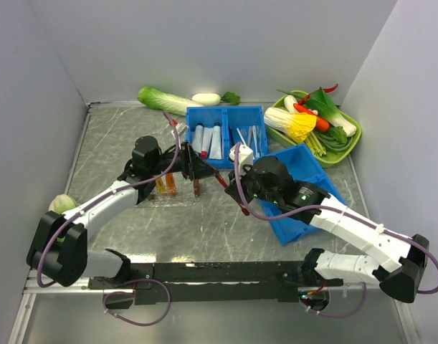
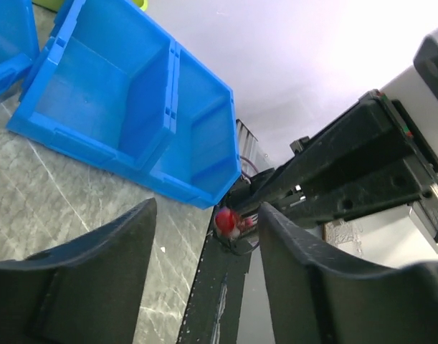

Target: Prepare toiletry sets of a toothbrush and toothpaste on the tray

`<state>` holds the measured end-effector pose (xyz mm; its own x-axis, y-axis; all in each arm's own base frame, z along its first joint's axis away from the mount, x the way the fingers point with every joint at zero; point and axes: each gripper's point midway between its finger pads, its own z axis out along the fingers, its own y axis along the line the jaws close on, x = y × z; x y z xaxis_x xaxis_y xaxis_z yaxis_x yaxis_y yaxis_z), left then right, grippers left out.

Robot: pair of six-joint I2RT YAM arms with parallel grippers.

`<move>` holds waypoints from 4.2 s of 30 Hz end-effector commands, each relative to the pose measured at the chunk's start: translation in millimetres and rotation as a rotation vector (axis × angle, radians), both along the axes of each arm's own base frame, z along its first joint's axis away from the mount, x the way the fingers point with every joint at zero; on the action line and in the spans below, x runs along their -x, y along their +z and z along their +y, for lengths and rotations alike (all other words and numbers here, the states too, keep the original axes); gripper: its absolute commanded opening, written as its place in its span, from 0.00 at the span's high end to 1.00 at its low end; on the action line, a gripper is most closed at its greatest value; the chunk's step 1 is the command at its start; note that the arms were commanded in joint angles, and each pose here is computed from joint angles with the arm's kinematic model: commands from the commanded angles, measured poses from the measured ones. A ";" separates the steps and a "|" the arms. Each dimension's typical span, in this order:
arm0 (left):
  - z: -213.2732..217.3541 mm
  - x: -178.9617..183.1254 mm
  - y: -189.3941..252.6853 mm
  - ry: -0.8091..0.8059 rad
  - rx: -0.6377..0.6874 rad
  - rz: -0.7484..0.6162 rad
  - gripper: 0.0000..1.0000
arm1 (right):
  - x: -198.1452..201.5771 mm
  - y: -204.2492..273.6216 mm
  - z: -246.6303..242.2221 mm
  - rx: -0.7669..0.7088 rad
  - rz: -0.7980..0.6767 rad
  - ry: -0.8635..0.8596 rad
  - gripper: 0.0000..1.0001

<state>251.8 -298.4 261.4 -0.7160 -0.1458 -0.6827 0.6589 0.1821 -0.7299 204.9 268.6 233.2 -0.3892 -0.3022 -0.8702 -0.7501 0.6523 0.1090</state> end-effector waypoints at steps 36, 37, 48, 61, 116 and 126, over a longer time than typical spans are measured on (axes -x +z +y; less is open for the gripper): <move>60.7 20.8 93.5 0.243 0.286 -0.392 0.99 | -0.4 64.5 -40.7 -0.624 0.081 -0.229 0.08; 64.5 23.8 98.2 0.251 0.299 -0.408 0.99 | 0.6 65.8 -37.9 -0.653 0.090 -0.210 0.08; 83.1 31.8 109.8 0.290 0.366 -0.454 0.99 | 10.4 81.0 -17.6 -0.873 0.179 -0.083 0.21; 81.1 45.0 114.9 0.215 0.403 -0.452 0.99 | 2.4 77.1 -18.7 -0.855 0.143 -0.094 0.35; 44.9 45.6 87.7 0.062 -0.085 -0.747 0.01 | 40.3 78.2 -72.4 -0.247 0.102 -0.045 1.00; -14.8 100.6 22.7 -0.381 -0.126 -0.533 0.08 | 65.8 51.0 -50.4 -0.187 0.301 0.150 1.00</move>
